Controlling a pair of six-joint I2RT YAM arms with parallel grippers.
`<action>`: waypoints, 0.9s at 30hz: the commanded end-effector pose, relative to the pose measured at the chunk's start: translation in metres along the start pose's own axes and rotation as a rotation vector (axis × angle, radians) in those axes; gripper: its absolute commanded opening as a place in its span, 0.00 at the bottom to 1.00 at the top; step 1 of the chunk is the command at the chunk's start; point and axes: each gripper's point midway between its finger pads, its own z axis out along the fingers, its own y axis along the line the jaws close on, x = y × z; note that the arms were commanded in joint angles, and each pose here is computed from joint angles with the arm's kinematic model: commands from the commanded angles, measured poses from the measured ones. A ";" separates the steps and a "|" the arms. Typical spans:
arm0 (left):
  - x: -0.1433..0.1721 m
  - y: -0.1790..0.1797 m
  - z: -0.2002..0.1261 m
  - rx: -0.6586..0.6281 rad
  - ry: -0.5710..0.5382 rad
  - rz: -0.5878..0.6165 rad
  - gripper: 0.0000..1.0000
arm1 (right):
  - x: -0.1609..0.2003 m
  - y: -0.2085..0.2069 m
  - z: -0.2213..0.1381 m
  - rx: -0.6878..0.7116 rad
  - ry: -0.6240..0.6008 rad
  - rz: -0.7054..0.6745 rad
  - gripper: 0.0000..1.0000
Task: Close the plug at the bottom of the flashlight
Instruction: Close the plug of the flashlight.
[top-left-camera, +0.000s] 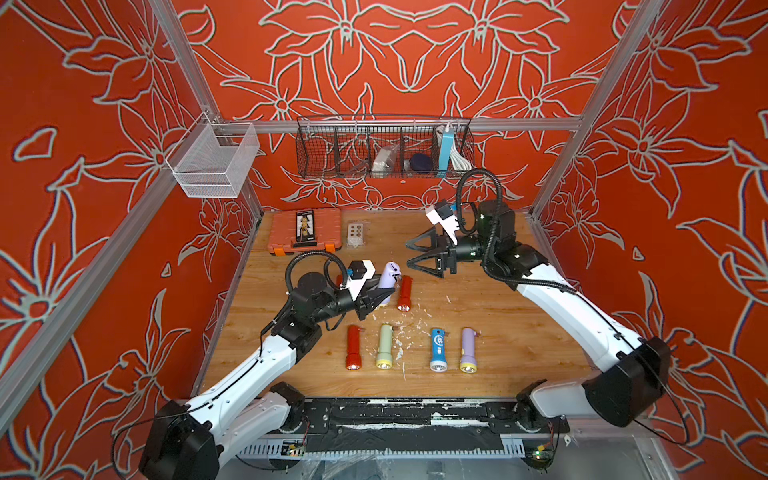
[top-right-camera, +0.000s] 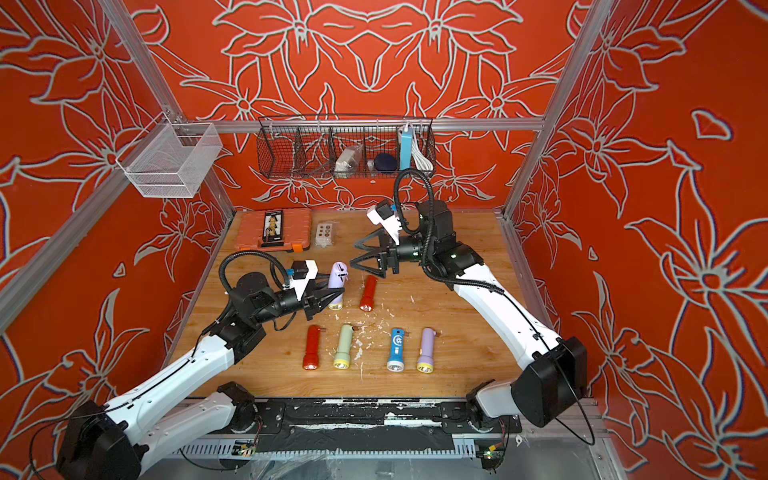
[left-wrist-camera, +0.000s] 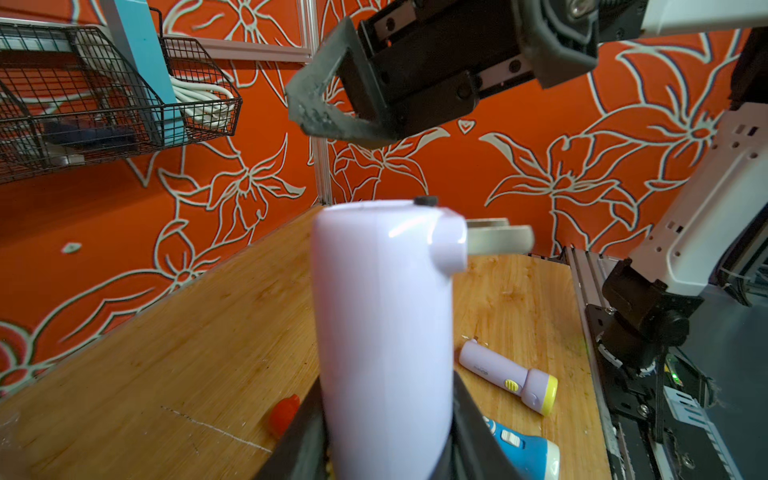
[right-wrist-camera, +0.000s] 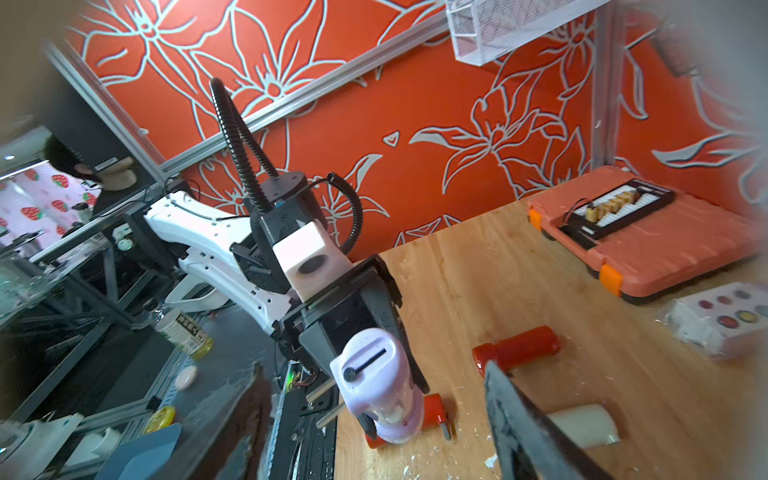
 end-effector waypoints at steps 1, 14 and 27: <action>-0.027 -0.009 -0.006 0.047 -0.085 0.071 0.00 | -0.002 0.012 0.006 -0.067 0.019 -0.052 0.83; -0.028 -0.015 -0.004 0.097 -0.088 0.044 0.00 | 0.008 0.018 0.016 -0.145 0.055 -0.047 0.77; -0.026 -0.016 -0.002 0.111 -0.075 0.035 0.00 | 0.013 0.014 0.023 -0.159 0.082 -0.020 0.69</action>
